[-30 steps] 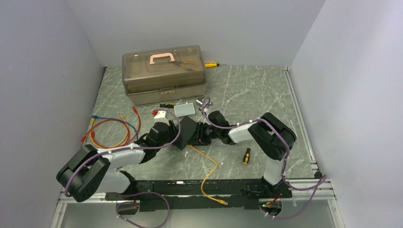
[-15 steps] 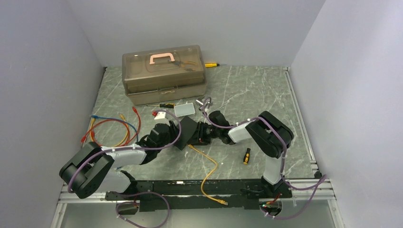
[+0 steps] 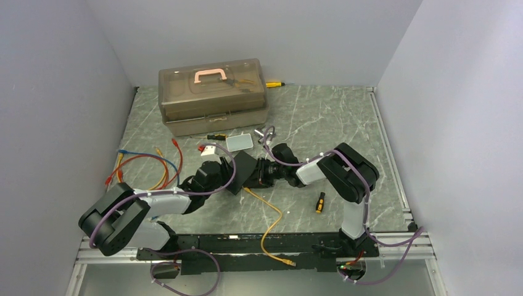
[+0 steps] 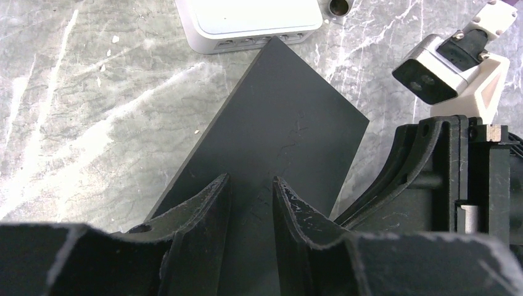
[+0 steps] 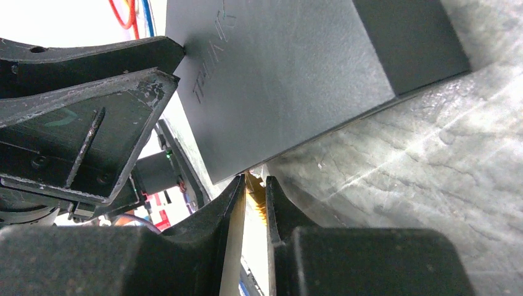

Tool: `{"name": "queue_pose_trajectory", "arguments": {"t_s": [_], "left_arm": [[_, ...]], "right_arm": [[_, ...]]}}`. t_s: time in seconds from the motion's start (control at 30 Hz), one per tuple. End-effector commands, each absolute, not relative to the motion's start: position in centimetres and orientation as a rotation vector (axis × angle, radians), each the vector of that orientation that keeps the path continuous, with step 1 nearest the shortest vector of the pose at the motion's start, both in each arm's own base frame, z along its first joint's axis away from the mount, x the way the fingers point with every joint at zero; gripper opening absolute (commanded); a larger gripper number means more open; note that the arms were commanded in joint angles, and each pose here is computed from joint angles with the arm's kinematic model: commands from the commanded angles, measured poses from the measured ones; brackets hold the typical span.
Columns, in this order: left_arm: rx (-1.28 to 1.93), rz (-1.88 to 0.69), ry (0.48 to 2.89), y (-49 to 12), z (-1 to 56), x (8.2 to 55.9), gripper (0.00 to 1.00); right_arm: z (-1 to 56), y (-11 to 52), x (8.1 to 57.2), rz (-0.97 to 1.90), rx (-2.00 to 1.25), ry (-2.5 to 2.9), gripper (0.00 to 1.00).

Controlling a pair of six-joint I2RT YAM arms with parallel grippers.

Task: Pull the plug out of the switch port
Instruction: Pull the connector from the switch port.

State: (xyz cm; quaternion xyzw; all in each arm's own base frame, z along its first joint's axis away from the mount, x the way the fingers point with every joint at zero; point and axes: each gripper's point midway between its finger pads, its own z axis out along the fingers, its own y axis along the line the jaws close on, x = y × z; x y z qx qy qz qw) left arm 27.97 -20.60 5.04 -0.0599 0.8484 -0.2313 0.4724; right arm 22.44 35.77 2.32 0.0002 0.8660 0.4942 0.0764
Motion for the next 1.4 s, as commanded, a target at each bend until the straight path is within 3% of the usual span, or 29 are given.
{"name": "queue_pose_trajectory", "arguments": {"t_s": [0.0,0.33,0.53,0.73,1.03,1.37], "left_arm": [[-0.104,-0.456,2.269,-18.6,0.0,24.6,0.38],[-0.100,-0.507,2.231,-19.3,1.2,24.7,0.42],[-0.099,-0.520,2.148,-19.4,4.7,25.2,0.71],[-0.079,-0.465,2.126,-19.0,6.6,24.6,0.84],[0.118,-0.219,2.197,-17.6,5.7,22.7,0.94],[0.237,-0.148,2.232,-18.9,4.6,22.8,0.93]], "right_arm": [[2.4,36.5,23.4,1.498,0.001,2.543,0.03],[2.1,36.6,23.3,1.508,-0.030,2.545,0.00],[2.1,36.6,23.3,1.505,-0.037,2.544,0.00],[2.1,36.7,23.5,1.506,-0.039,2.545,0.00],[2.2,36.9,23.7,1.504,-0.055,2.545,0.00],[2.3,36.9,23.6,1.500,-0.074,2.548,0.00]]}}
